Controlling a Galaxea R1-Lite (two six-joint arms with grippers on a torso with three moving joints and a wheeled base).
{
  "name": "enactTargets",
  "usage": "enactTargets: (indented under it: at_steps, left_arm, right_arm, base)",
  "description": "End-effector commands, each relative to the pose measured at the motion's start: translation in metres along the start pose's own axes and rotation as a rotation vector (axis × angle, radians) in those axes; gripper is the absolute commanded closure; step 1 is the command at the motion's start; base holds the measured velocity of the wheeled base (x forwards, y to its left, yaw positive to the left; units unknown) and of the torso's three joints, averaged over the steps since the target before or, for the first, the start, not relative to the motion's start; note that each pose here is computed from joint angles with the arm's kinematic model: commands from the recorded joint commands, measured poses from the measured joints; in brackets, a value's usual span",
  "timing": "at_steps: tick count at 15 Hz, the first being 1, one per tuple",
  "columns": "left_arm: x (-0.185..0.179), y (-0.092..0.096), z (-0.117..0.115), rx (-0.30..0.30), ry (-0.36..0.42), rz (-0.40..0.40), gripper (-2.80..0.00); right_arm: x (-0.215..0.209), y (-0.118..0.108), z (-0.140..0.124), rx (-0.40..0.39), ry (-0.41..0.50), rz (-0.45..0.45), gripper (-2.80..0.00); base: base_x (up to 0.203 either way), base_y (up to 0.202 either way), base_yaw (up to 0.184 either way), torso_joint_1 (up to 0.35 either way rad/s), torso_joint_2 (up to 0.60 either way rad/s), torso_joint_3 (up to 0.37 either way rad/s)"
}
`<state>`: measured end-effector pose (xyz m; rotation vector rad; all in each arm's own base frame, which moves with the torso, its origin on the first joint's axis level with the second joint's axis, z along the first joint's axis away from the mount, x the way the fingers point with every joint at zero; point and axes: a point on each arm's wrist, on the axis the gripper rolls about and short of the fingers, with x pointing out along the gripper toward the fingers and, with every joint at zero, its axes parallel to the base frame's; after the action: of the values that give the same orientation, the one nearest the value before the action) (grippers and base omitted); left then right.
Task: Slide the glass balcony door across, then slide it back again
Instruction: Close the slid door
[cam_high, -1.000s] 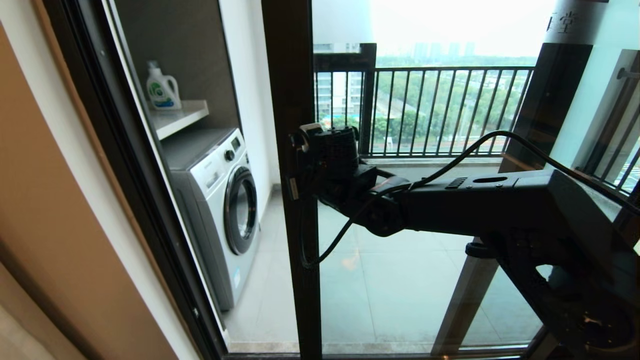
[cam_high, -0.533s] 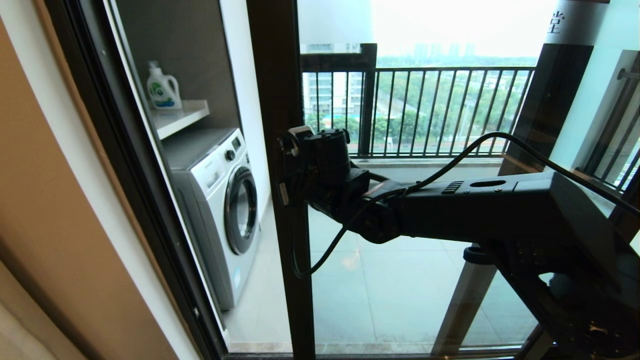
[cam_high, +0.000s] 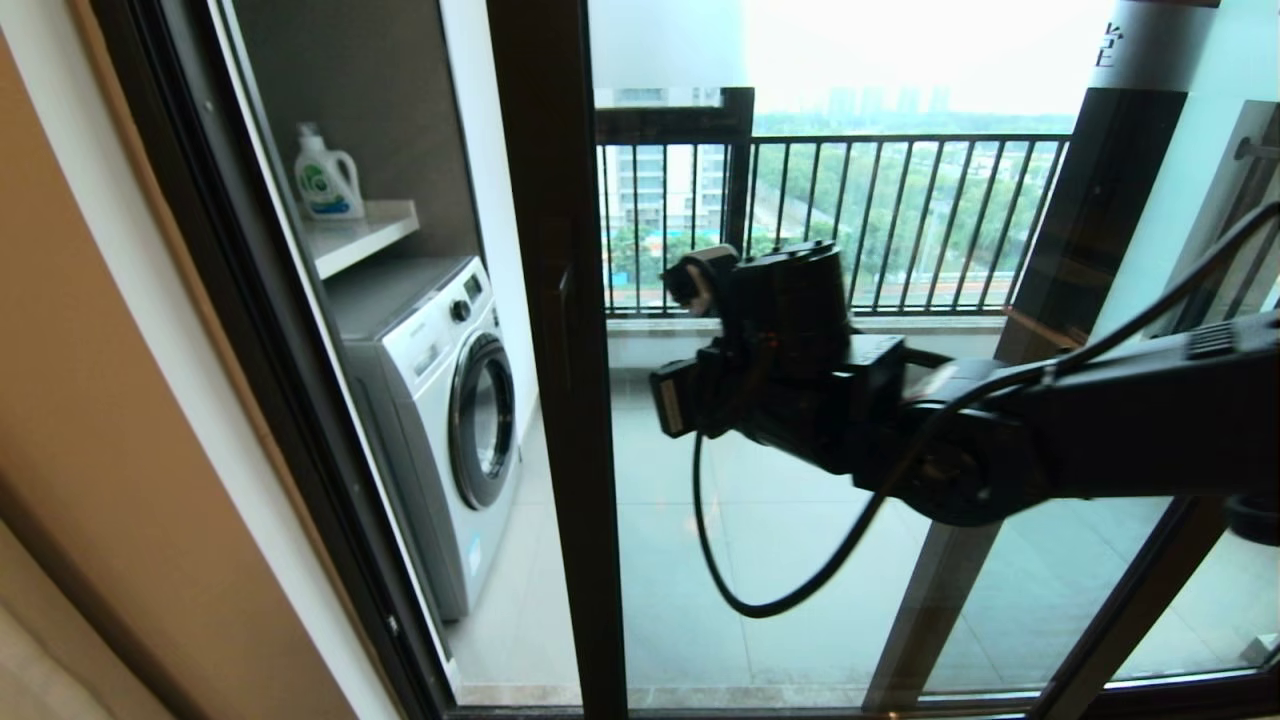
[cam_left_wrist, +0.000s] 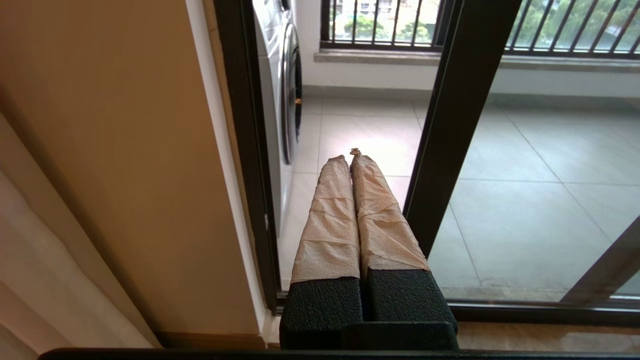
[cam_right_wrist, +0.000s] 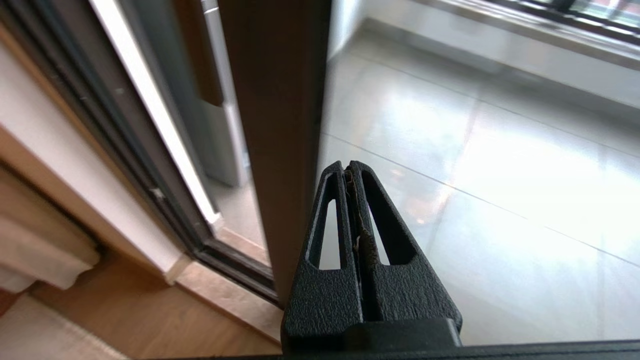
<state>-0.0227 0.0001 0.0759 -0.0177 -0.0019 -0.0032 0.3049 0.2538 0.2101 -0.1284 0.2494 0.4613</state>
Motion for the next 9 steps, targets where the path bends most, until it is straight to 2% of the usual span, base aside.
enactTargets:
  at_steps: [1, 3, 5, 8, 9]
  left_arm:
    - [0.0, 0.0, 0.0, -0.001, -0.001, 0.0, 0.0]
    - [0.0, 0.0, 0.0, -0.001, 0.0, 0.0, 0.0]
    - [0.0, 0.0, 0.0, -0.001, -0.001, 0.0, 0.0]
    - [0.0, 0.0, 0.0, -0.001, -0.001, 0.0, 0.0]
    - [0.0, 0.0, 0.0, -0.001, -0.001, 0.0, 0.0]
  right_arm:
    - [-0.073, -0.027, 0.021, 0.026, -0.08, -0.045, 0.0]
    - [-0.137, -0.05, 0.018, 0.034, -0.119, -0.122, 0.0]
    - [-0.202, -0.07, 0.014, 0.021, -0.157, -0.239, 0.0]
    - [-0.286, -0.092, -0.011, -0.008, -0.142, -0.43, 0.0]
    - [-0.31, -0.1, -0.021, -0.021, -0.124, -0.523, 0.0]
  base:
    - [0.0, 0.0, 0.0, 0.0, 0.0, 0.0]
    - [0.0, 0.0, 0.0, 0.0, 0.0, 0.0]
    - [0.0, 0.0, 0.0, 0.0, 0.0, 0.0]
    - [0.0, 0.0, 0.0, 0.0, 0.0, 0.0]
    - [0.0, 0.0, 0.0, 0.0, 0.0, 0.0]
